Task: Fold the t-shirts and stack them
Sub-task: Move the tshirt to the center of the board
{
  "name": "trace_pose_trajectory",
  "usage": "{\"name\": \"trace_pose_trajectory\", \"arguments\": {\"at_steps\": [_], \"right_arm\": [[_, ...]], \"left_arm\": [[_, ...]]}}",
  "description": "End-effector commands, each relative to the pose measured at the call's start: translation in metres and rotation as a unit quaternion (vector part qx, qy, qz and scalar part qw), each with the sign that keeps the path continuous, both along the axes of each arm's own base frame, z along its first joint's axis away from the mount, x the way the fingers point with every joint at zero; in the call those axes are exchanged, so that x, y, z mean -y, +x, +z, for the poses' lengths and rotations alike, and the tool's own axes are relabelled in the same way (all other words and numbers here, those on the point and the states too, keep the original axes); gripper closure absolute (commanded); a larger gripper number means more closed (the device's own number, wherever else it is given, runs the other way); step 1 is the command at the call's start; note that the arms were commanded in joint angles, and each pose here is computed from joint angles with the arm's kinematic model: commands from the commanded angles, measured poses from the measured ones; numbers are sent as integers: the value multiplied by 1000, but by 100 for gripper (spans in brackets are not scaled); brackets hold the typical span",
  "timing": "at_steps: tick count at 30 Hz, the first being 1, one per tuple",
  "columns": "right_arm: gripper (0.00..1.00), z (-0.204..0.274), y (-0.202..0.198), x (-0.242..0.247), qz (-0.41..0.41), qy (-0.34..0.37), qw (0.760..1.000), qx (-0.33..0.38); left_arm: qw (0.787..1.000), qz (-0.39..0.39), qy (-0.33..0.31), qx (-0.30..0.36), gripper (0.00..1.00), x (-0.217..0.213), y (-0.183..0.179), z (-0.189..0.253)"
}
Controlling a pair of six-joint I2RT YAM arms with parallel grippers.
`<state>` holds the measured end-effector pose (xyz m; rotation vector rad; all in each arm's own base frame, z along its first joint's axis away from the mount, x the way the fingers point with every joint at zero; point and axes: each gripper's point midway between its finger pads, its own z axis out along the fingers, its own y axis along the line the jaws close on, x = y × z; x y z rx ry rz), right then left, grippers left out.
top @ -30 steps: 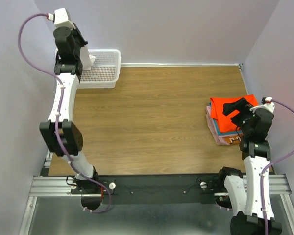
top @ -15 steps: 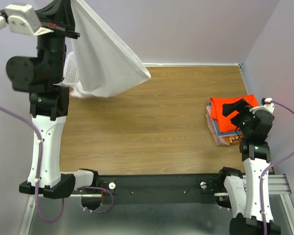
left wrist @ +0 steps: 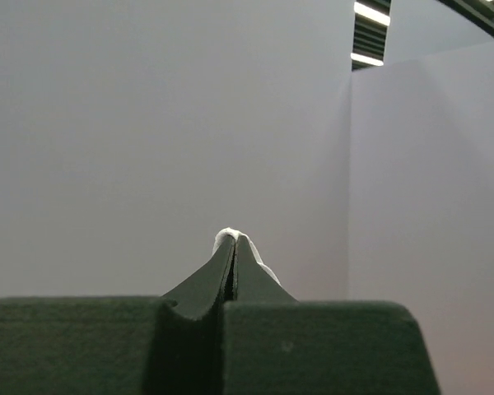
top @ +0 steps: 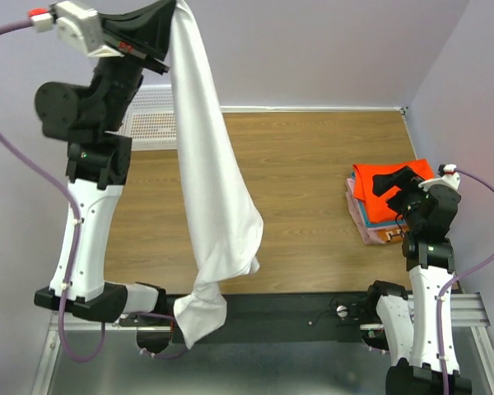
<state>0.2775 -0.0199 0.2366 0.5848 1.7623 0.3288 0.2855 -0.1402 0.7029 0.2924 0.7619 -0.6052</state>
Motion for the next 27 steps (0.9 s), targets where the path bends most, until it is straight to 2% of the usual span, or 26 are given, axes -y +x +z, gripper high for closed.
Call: {"name": "trace_pose_trajectory", "arguments": {"at_steps": [1, 9, 12, 17, 23, 27], "right_arm": [[0, 0, -1, 0, 6, -6, 1000, 4], [0, -3, 0, -3, 15, -2, 1000, -1], [0, -4, 0, -4, 17, -1, 1000, -2], [0, -6, 1, -5, 19, 1, 1000, -6], [0, -8, 2, -8, 28, 4, 1000, -9], [0, -10, 2, -11, 37, 9, 999, -13]], "left_arm": [[998, -60, 20, -29, 100, 33, 13, -20], [991, -106, 13, -78, 100, 93, 26, -63], [989, -108, 11, -104, 100, 109, 42, -88], [985, -126, 15, -120, 100, 128, 60, -98], [975, -166, 43, -143, 100, 166, 74, -135], [957, -210, 87, -180, 100, 204, 91, -187]]}}
